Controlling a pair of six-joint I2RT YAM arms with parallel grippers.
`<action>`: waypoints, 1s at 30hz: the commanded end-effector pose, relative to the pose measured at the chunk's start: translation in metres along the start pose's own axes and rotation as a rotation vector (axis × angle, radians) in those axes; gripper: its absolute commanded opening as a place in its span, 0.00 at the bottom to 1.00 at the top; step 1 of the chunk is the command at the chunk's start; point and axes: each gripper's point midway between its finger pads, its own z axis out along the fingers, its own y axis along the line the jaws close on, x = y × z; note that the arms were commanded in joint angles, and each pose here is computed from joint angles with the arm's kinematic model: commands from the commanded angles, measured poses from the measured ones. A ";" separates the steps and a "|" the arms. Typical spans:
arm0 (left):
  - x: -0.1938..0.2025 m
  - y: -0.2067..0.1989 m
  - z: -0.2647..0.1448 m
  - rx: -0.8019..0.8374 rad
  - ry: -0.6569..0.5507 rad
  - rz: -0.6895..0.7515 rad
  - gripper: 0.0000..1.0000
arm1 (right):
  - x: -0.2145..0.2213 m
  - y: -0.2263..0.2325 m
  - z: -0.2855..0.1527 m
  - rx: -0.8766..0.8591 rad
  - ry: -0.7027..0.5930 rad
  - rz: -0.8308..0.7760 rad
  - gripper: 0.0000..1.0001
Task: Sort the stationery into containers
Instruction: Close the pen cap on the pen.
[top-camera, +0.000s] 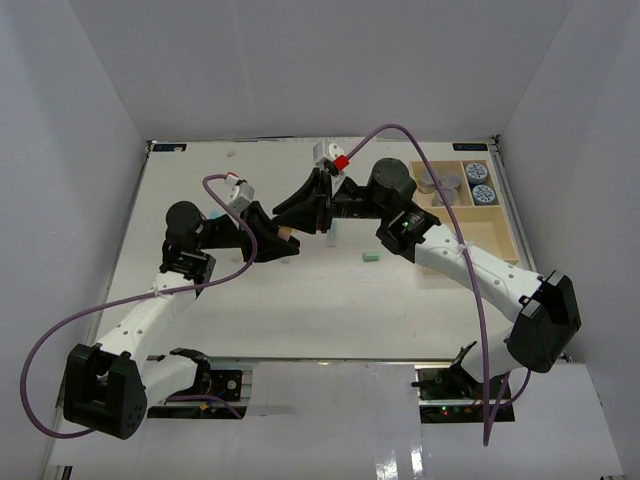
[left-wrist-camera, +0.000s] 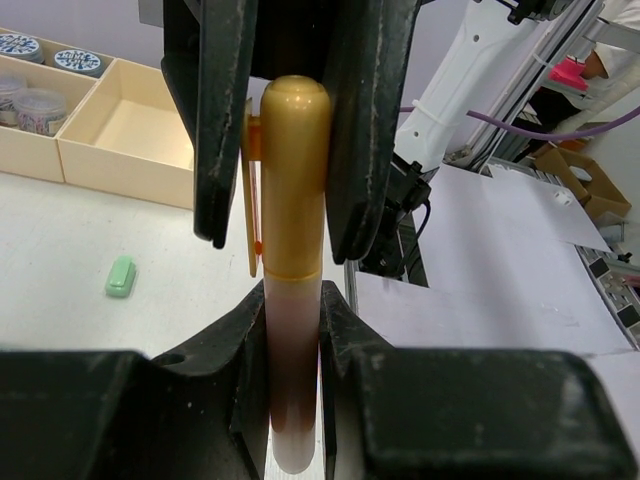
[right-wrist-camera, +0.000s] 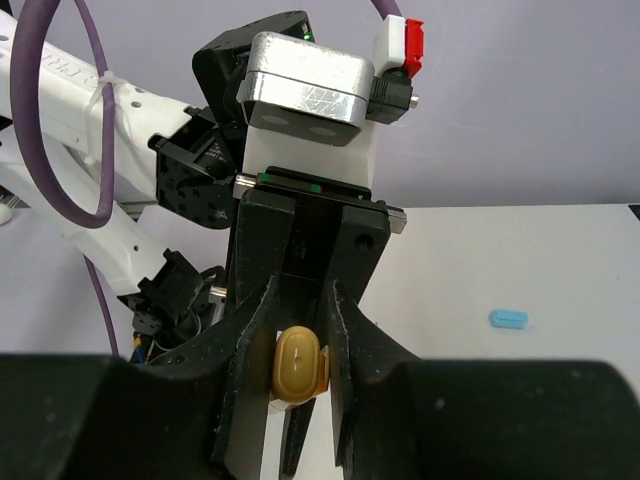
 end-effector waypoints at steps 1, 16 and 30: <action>-0.079 -0.011 0.006 -0.038 -0.141 0.267 0.00 | 0.100 0.027 -0.001 -0.089 0.243 0.210 0.08; -0.095 -0.006 0.008 -0.051 -0.154 0.321 0.00 | 0.107 0.028 -0.002 -0.087 0.251 0.216 0.08; -0.122 -0.004 0.014 -0.037 -0.173 0.382 0.00 | 0.120 0.019 0.000 -0.065 0.287 0.207 0.08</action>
